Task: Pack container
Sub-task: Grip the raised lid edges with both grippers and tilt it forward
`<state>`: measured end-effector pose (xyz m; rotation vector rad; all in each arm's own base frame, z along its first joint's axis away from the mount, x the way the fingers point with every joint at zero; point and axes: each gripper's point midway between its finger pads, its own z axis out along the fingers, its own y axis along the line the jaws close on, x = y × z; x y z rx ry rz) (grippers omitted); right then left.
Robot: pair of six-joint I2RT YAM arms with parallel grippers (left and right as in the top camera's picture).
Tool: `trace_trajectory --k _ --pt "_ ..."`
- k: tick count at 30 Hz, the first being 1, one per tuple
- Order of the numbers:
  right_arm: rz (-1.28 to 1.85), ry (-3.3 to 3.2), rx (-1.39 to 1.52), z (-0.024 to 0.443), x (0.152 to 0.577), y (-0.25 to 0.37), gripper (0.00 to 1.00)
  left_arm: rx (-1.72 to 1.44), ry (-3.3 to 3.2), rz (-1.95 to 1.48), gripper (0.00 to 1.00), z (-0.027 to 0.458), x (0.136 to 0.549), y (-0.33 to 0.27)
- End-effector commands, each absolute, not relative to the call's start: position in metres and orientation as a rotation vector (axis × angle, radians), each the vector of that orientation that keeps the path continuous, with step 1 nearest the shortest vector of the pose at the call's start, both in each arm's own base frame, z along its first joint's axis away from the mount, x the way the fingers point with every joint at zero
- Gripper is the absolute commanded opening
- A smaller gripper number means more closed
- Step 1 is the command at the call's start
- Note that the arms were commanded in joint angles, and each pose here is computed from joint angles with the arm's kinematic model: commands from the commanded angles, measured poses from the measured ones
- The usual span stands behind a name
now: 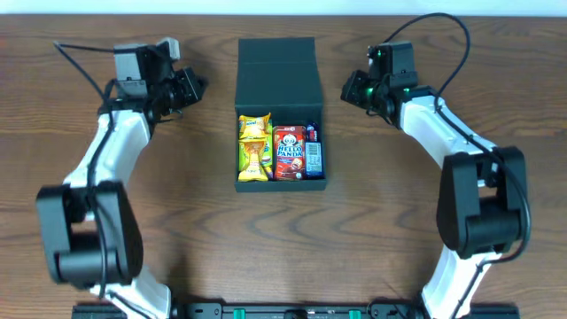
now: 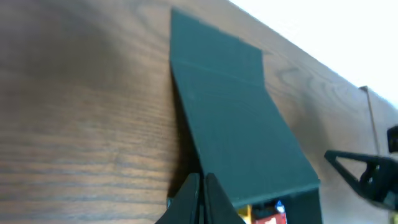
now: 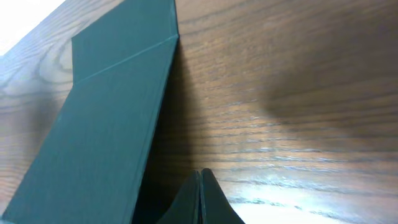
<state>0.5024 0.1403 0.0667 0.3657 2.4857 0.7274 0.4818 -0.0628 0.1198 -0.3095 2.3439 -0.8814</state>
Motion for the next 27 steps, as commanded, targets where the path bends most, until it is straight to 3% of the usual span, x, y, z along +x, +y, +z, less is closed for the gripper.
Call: trace_trajectory --k 1,14,27 --pt "0.863 2.506 0.438 0.052 0.504 0.147 0.02 -0.47 2.361 -1.024 0.06 0.101 0.492 -0.065" --pt "1.138 2.519 0.532 0.023 0.523 0.175 0.02 -0.616 2.547 -1.262 0.06 0.047 0.544 -0.082" --pt "1.229 2.529 0.558 0.016 0.533 0.193 0.02 -0.566 2.635 -1.438 0.06 0.031 0.528 -0.13"
